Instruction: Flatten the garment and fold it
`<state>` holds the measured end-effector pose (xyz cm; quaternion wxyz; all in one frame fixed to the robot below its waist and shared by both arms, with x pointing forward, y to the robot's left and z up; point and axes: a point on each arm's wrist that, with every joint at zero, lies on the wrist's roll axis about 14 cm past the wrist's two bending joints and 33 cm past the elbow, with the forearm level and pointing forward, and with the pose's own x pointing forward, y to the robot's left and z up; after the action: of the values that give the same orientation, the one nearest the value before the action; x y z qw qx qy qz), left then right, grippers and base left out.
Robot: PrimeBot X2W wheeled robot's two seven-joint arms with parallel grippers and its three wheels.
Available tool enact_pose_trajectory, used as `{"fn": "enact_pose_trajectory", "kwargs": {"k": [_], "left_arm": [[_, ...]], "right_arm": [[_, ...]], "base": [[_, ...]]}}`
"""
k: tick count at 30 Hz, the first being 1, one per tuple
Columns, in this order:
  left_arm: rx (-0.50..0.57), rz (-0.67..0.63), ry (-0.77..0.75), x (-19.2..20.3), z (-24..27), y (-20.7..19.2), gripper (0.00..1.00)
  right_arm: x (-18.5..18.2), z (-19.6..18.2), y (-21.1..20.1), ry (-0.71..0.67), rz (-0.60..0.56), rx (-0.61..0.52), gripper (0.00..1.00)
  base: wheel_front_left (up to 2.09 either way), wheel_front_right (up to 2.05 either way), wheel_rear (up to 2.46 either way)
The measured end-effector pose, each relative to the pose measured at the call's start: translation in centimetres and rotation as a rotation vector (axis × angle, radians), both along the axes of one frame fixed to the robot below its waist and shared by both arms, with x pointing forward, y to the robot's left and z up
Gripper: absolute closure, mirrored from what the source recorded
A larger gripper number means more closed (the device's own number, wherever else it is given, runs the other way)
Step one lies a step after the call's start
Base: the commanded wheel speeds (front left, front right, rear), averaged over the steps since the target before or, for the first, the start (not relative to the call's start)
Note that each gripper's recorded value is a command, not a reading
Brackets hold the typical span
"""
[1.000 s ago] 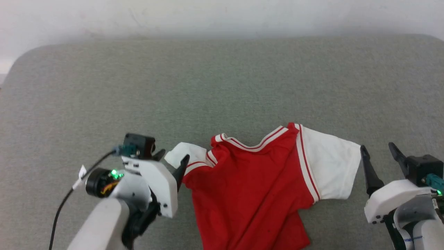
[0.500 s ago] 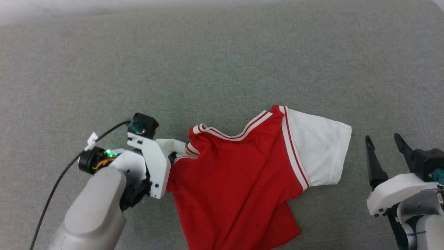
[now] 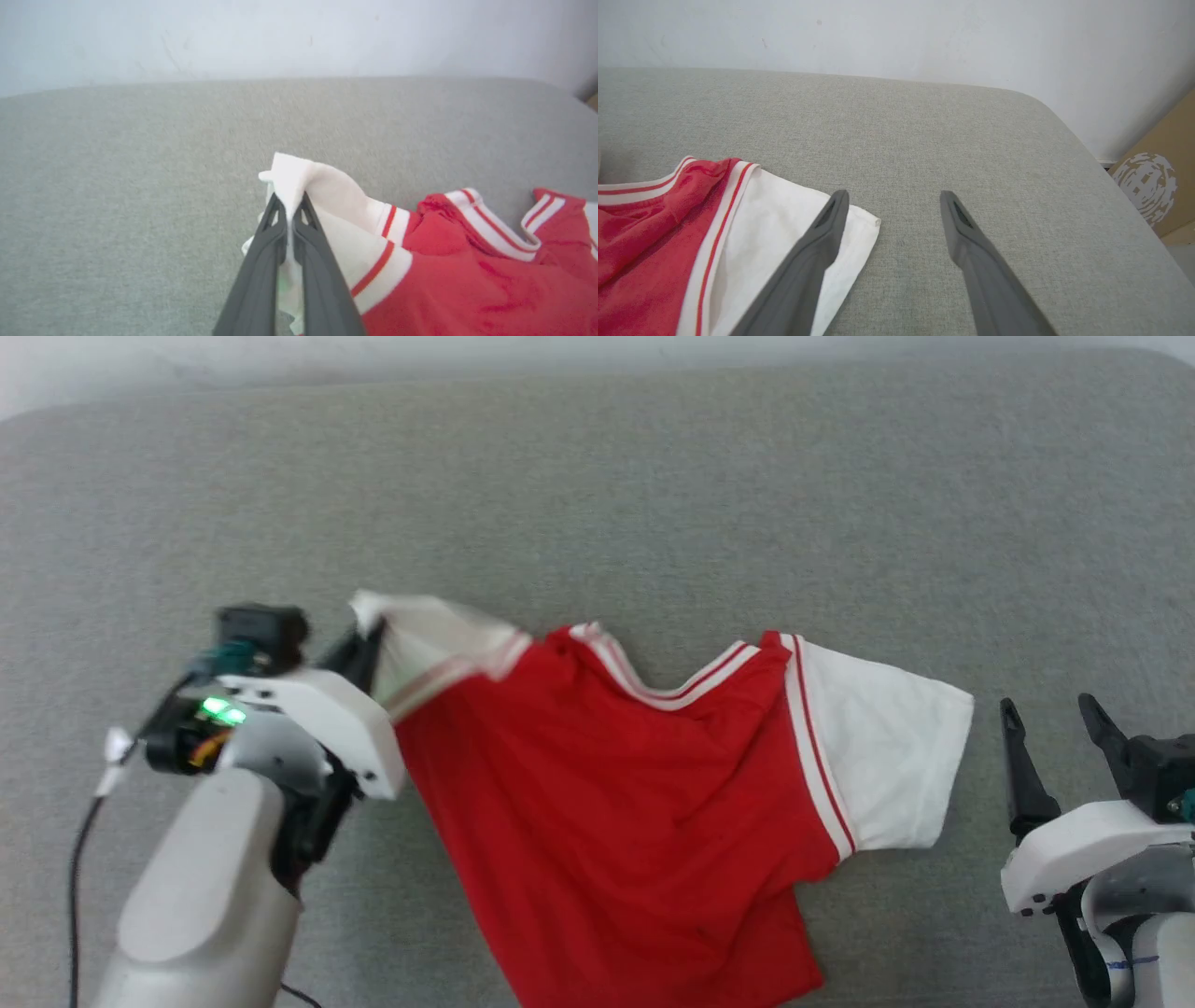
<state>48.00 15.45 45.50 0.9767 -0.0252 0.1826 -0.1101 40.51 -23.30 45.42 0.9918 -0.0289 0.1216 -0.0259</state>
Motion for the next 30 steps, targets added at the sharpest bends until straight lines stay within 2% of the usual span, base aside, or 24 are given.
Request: {"fn": "enact_pose_trajectory", "kwargs": {"k": [2,5,7,10,11,12,13,15,18,21,25,30], "left_arm": [[-0.035,0.076,-0.114,0.5,2.8,1.9,1.00],[-0.050,0.179,-0.190,-0.4,4.6,4.7,1.00],[-0.049,0.245,-0.158,-2.1,3.4,6.5,1.00],[-0.042,0.325,-0.022,-5.7,-0.8,8.4,1.00],[-0.045,0.346,0.044,-7.1,-2.5,8.8,0.83],[-0.043,0.354,0.099,-8.3,-3.9,8.9,0.15],[-0.045,0.361,0.130,-9.2,-4.8,8.9,0.00],[-0.047,0.362,0.158,-10.2,-5.7,8.6,0.00],[-0.071,0.372,0.113,-10.2,-5.2,8.1,0.00],[-0.070,0.383,-0.015,-9.6,-2.9,8.5,0.00],[-0.041,0.385,-0.227,-8.7,1.0,9.1,0.00],[0.002,0.353,-0.370,-8.2,4.3,9.1,0.00]], "right_arm": [[0.2,0.2,0.5,-0.008,0.014,0.002,0.00],[0.4,0.3,1.4,-0.007,0.039,0.008,0.00],[0.5,0.4,2.1,-0.007,0.057,0.013,0.00],[0.8,0.3,2.9,0.004,0.079,0.019,0.00],[0.8,0.1,3.2,0.016,0.085,0.021,0.00],[0.7,-0.1,3.4,0.028,0.091,0.022,0.00],[0.7,-0.4,3.6,0.041,0.096,0.022,0.00],[0.6,-0.6,3.8,0.056,0.103,0.022,0.00],[0.7,-0.8,3.7,0.079,0.113,0.010,0.00],[1.1,-1.0,3.2,0.119,0.127,-0.027,0.00],[1.7,-2.6,3.4,0.250,0.160,-0.056,0.00],[2.2,-4.8,4.0,0.432,0.224,-0.113,0.00]], "base": [[0.00,0.00,0.00],[0.00,0.00,0.00],[0.00,0.00,0.00],[0.00,0.00,0.00],[0.00,0.00,0.00],[0.00,0.00,0.00],[0.00,0.00,0.00],[0.00,0.00,0.00],[0.00,0.00,0.00],[0.00,0.00,0.00],[0.00,0.00,0.00],[0.00,0.00,0.00]]}}
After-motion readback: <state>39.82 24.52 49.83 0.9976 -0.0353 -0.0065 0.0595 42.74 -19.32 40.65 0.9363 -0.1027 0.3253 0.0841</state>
